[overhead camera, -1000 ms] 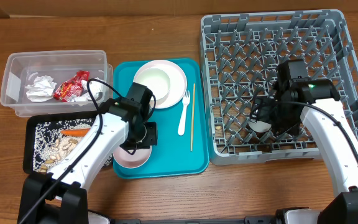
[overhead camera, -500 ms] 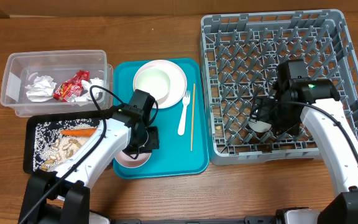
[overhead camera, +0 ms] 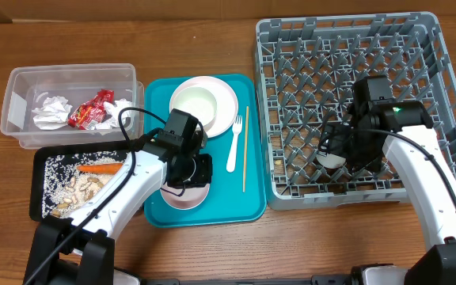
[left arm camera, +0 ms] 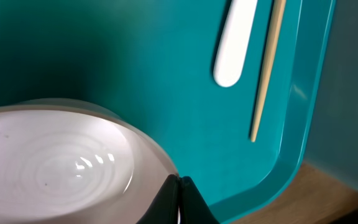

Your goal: Sort waste into correct bins and load items into the dishwasher

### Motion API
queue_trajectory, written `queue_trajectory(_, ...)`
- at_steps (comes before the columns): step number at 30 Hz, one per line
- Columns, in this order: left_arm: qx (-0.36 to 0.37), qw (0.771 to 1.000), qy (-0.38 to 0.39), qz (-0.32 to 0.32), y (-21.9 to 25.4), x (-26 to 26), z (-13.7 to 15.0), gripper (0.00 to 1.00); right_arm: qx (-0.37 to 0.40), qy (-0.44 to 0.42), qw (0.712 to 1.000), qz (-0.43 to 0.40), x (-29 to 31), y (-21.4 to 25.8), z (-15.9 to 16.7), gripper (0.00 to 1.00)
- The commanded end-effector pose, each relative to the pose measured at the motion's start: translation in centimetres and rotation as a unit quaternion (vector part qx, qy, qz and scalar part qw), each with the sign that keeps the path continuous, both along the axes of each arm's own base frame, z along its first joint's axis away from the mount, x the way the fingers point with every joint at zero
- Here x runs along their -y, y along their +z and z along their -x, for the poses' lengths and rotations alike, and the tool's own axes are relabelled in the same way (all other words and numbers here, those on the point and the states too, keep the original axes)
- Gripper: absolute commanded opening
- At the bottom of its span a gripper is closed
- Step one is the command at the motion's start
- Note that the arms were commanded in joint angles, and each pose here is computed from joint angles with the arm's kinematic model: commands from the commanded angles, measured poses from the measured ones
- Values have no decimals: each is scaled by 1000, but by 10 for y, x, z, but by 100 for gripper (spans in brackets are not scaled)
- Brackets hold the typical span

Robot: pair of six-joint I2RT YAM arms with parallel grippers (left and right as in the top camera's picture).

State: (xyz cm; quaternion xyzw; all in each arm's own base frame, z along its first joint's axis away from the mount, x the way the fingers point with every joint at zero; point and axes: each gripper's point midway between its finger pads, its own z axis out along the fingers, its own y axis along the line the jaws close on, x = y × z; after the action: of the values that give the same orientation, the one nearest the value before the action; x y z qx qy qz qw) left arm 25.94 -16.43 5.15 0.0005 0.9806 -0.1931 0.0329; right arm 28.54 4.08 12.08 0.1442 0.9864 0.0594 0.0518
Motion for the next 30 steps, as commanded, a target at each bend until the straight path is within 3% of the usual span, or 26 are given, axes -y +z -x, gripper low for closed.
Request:
queue_trajectory(1,10,1000,-20,17,15,7,-3,4,-4,2,1000,0,-1,-3,1,89)
queue_trajectory(4,18,1000,-19,-5,33,-1,-11,4,-4,2,1000,0,-1,-3,1,89)
queue_trajectory(12,34,989,20,-144,71,-55,-26,6,-4,2,1000,0,-1,-3,1,89)
queue_trajectory(15,27,986,22,-164,69,-63,-23,20,-4,2,1000,0,-1,-3,1,89)
queue_trajectory(22,1,977,68,-204,55,-87,-14,34,-4,2,1000,0,-1,-3,2,89)
queue_trajectory(30,-24,974,63,-214,32,-95,1,43,-4,2,1000,0,-2,-3,2,89)
